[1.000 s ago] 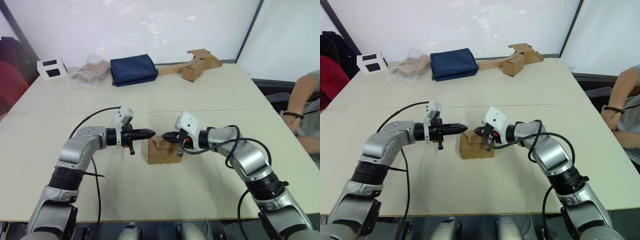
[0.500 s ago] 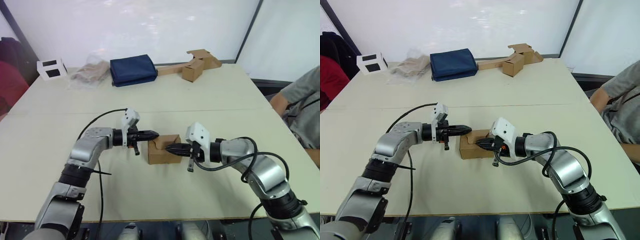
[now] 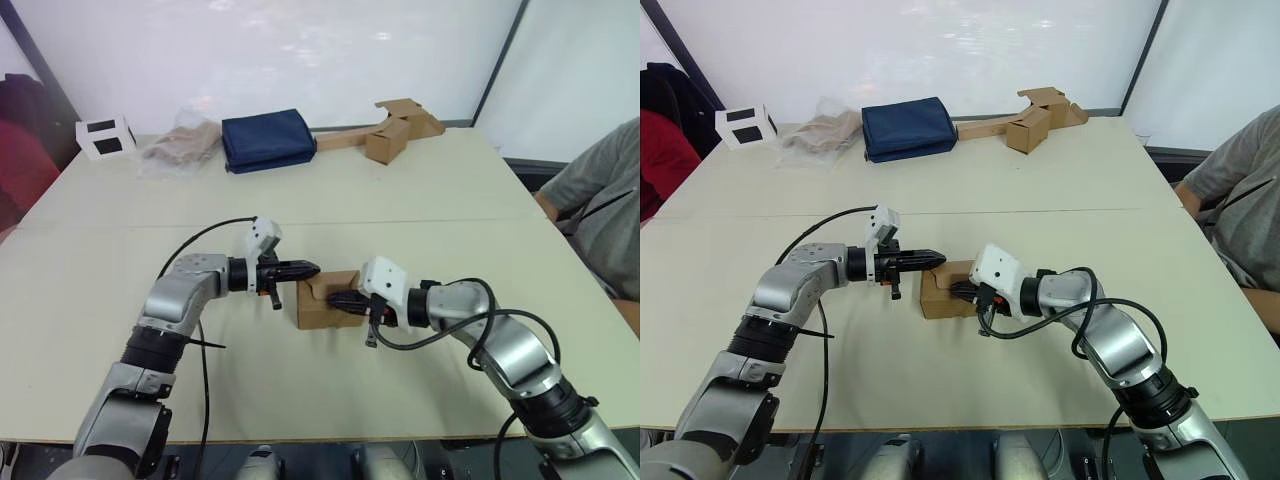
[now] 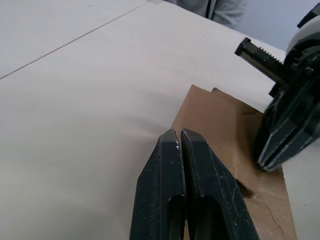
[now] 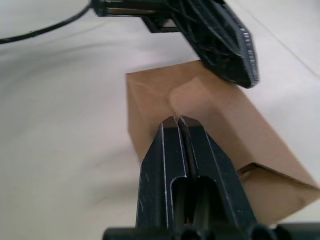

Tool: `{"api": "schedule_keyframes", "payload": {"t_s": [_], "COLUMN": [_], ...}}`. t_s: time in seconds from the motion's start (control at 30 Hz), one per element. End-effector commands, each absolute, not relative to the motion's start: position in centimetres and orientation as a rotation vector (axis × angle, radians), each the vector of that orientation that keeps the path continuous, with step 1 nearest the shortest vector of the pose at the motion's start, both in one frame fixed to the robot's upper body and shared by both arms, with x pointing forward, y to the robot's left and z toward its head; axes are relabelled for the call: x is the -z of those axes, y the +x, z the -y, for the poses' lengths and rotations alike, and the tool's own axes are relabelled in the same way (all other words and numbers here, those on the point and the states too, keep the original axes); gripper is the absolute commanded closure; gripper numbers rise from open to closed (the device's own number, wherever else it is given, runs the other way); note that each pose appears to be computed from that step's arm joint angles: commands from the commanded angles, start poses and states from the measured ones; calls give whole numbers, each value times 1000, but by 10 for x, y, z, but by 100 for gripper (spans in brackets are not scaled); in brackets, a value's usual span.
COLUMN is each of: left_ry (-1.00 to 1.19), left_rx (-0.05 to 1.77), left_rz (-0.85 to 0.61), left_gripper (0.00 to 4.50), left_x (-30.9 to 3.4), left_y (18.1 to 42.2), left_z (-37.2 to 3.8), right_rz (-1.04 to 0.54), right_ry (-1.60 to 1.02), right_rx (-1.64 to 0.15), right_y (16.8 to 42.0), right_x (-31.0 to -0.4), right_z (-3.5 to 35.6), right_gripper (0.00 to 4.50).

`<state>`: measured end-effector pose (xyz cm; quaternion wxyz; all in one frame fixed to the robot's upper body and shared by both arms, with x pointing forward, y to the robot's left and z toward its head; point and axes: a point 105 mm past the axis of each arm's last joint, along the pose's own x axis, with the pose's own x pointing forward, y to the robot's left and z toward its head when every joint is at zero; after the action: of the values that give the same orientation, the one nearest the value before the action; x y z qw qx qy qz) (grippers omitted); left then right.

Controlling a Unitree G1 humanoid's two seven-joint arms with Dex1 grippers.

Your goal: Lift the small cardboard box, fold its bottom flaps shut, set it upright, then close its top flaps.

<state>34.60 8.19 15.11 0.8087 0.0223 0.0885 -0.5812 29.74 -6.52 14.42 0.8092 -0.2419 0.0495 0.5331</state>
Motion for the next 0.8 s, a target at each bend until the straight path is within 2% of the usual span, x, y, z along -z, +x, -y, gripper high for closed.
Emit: {"api": "schedule_keyframes", "payload": {"t_s": [0.03, 0.23, 0.4, 0.57, 0.8], "left_ry": [38, 23, 81, 184, 280], "left_rx": [1242, 1243, 1266, 1292, 1283], "left_rz": [-159, -151, -159, -175, -172], "left_gripper": [441, 441, 441, 441, 441], "left_x": [-158, -160, -156, -149, -146], "left_y": [344, 344, 338, 332, 335], "left_z": [-85, -84, -80, -78, -81], "right_rz": [-127, -135, -127, -127, -115], "right_ry": [-555, -573, -528, -454, -416], "right_rx": [-1095, -1084, -1127, -1191, -1169], "right_y": [306, 310, 303, 290, 291], "right_x": [-137, -134, -139, -152, -166], "right_z": [70, 71, 67, 65, 73], "right_gripper": [450, 450, 450, 450, 450]}}
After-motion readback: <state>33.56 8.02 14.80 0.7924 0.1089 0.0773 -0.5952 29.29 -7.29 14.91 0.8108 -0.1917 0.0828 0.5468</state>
